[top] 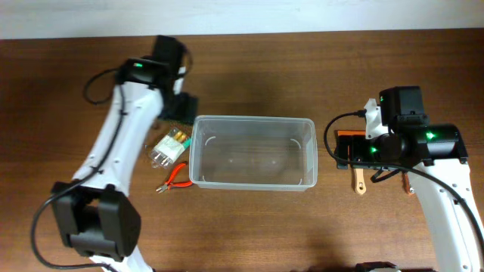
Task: Pack container
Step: 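Release container and move left gripper to the marker blister pack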
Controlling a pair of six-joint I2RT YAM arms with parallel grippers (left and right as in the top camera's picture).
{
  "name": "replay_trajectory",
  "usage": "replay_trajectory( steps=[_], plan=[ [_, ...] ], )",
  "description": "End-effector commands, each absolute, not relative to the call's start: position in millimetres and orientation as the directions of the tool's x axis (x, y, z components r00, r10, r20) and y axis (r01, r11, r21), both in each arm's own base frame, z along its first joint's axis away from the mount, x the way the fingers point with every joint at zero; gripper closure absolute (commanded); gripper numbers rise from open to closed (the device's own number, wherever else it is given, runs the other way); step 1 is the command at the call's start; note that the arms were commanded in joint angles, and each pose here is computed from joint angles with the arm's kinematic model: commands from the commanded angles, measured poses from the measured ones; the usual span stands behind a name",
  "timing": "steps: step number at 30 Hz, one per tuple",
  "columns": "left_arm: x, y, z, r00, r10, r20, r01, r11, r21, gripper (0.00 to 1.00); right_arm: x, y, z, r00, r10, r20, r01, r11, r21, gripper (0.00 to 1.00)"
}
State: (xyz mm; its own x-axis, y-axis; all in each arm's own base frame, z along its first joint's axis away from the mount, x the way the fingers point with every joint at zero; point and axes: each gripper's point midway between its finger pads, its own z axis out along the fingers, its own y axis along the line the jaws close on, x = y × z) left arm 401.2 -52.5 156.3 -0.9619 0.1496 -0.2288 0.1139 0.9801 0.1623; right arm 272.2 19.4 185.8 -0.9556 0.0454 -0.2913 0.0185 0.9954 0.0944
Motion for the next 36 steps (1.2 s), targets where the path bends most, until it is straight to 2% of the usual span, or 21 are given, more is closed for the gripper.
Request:
replay_trajectory(
  steps=[1, 6, 11, 15, 24, 36],
  plan=[
    [393.9, -25.4, 158.4, -0.939, 0.292, -0.181, 0.276, 0.955, 0.108, 0.01, 275.7, 16.7, 191.4, -0.95, 0.04, -0.309, 0.016, 0.997, 0.081, 0.01],
    [402.3, -5.0, 143.7, -0.935, 0.313, -0.166, 0.301, 0.949, 0.094, 0.01, 275.9, 16.8, 191.5, -0.95, 0.04, -0.309, 0.016, 0.997, 0.082, 0.01],
    [406.7, -17.4, 121.4, -0.848, 0.513, -0.135, 0.511, 0.858, 0.05, 0.01, 275.8, 16.7, 191.4, -0.95, 0.04, -0.309, 0.016, 0.997, 0.082, 0.01],
    [405.6, -22.8, 95.3, -0.799, 0.596, -0.075, 0.597, 0.802, 0.022, 0.01, 275.6, 16.7, 191.4, -0.95, 0.04, -0.308, 0.016, 0.997, 0.081, 0.01],
    [400.2, -23.3, 47.6, -0.797, 0.604, 0.028, 0.602, 0.797, -0.049, 0.01, 274.8, 16.7, 191.1, -0.951, 0.04, -0.305, 0.016, 0.997, 0.081, 0.01],
    [374.0, -30.2, 12.2, -0.767, 0.632, 0.113, 0.619, 0.775, -0.127, 0.01, 275.7, 16.6, 191.4, -0.95, 0.04, -0.309, 0.016, 0.997, 0.081, 0.01]
  ],
)
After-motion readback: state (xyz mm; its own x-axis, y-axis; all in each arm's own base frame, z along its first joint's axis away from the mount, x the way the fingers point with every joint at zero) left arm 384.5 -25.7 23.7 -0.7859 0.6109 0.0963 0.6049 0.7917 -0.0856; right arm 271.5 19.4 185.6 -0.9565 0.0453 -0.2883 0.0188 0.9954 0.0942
